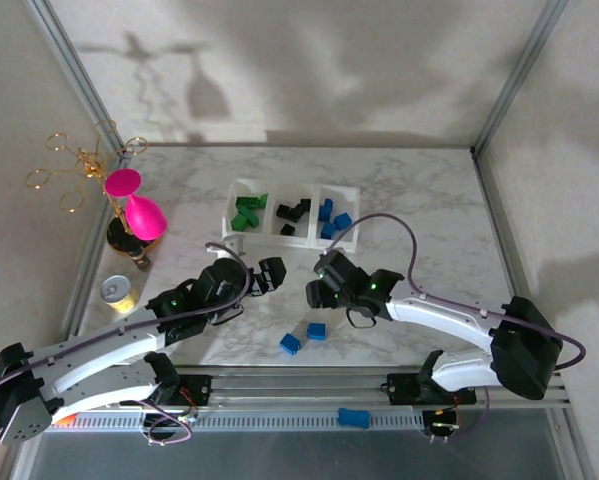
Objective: Sort the legos into containers by color
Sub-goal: Pick up the lego from the bottom-center of the table.
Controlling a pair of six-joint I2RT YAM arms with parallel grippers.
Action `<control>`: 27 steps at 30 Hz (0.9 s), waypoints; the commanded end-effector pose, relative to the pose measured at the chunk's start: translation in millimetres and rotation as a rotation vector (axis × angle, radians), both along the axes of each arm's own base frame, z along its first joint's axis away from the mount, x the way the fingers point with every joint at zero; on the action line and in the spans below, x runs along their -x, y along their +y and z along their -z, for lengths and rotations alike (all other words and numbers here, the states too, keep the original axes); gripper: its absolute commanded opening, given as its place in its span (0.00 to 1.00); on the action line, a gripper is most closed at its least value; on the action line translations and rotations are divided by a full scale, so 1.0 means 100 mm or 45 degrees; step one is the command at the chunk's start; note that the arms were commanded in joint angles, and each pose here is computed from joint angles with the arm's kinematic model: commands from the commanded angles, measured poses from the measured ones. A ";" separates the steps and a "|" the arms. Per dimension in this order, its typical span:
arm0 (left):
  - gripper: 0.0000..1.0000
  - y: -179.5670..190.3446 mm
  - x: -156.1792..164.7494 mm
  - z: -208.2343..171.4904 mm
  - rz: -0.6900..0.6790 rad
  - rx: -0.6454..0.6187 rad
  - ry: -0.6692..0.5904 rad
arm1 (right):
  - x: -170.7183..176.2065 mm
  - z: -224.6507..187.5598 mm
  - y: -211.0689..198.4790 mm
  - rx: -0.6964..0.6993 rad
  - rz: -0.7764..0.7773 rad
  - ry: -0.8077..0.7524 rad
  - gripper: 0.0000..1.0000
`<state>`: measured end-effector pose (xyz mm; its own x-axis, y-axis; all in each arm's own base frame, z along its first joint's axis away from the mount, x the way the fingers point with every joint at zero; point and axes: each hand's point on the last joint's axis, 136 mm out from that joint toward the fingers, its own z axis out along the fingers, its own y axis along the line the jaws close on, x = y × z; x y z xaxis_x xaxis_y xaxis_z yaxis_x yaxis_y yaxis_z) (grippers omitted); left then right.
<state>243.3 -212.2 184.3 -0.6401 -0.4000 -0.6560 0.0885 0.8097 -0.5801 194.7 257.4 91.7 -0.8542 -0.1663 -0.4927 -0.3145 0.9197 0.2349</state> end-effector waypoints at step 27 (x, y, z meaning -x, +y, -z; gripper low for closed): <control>1.00 0.28 0.09 0.19 -0.110 -0.055 0.039 | 0.61 0.68 0.01 0.178 0.128 0.161 0.59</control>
<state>236.6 -190.9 172.9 -0.6288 -0.4264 -0.6503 0.0246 0.8249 -0.5647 134.0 266.5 27.9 -0.9296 -0.1311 -0.3445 -0.2005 0.9641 0.1740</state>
